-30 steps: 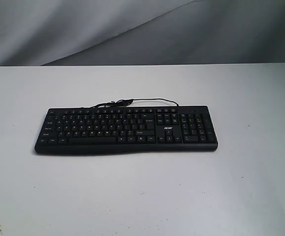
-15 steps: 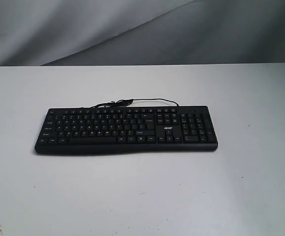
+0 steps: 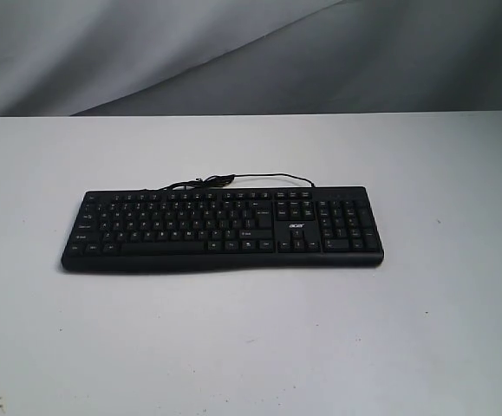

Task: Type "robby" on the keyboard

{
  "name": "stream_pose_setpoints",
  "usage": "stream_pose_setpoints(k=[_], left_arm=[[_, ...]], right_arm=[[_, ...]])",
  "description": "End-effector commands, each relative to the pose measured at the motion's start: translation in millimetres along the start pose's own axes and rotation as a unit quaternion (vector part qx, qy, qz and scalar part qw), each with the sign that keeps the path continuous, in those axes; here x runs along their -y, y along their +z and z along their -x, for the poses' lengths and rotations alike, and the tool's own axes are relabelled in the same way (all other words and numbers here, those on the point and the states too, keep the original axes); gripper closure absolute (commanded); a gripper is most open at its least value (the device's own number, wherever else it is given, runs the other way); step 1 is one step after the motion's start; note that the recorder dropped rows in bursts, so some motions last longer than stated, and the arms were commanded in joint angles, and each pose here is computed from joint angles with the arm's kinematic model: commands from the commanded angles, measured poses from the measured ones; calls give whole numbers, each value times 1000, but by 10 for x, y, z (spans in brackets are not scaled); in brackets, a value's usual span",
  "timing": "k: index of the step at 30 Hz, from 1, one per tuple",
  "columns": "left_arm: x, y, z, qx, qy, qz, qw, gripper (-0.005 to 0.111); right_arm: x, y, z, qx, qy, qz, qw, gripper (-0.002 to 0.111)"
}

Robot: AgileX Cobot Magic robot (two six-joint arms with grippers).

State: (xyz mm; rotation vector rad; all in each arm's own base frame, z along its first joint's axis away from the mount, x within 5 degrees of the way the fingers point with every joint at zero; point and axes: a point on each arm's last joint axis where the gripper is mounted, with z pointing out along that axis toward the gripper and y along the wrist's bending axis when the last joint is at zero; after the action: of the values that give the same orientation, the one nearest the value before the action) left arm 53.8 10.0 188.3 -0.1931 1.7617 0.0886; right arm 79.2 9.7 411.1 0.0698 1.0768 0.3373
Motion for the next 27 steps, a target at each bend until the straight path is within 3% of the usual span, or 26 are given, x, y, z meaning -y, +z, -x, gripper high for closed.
stream_pose_setpoints(k=[1,5,9,11,13,14,15,17,20,22,27], left_arm=[[1,2,-9,1,-6,0,1000,106],[1,2,-9,1,-6,0,1000,106],[1,2,-9,1,-6,0,1000,106],[1,2,-9,1,-6,0,1000,106],[1,2,-9,1,-6,0,1000,106],[1,2,-9,1,-6,0,1000,106],[1,2,-9,1,-6,0,1000,106],[1,2,-9,1,-6,0,1000,106],[1,2,-9,1,-6,0,1000,106],[1,2,-9,1,-6,0,1000,106],[1,2,-9,1,-6,0,1000,106]], right_arm=[[91,720,-48,-114,-76,5,991,108],[330,1449,-226,-194,-191,-6,962,108],[727,1829,-374,-207,-329,-117,914,108],[1079,1869,-516,-245,-435,-241,832,108],[1400,1885,-765,-359,-452,-317,753,108],[1533,1922,-909,-418,-406,-310,751,108],[1583,1977,-1089,-483,-357,-264,755,108],[1423,2071,-1514,-604,-289,-60,740,108],[1060,2123,-1943,-622,-233,140,734,108],[750,2183,-2205,-614,-226,194,731,108],[-117,2152,-2836,-601,-262,302,692,108]])
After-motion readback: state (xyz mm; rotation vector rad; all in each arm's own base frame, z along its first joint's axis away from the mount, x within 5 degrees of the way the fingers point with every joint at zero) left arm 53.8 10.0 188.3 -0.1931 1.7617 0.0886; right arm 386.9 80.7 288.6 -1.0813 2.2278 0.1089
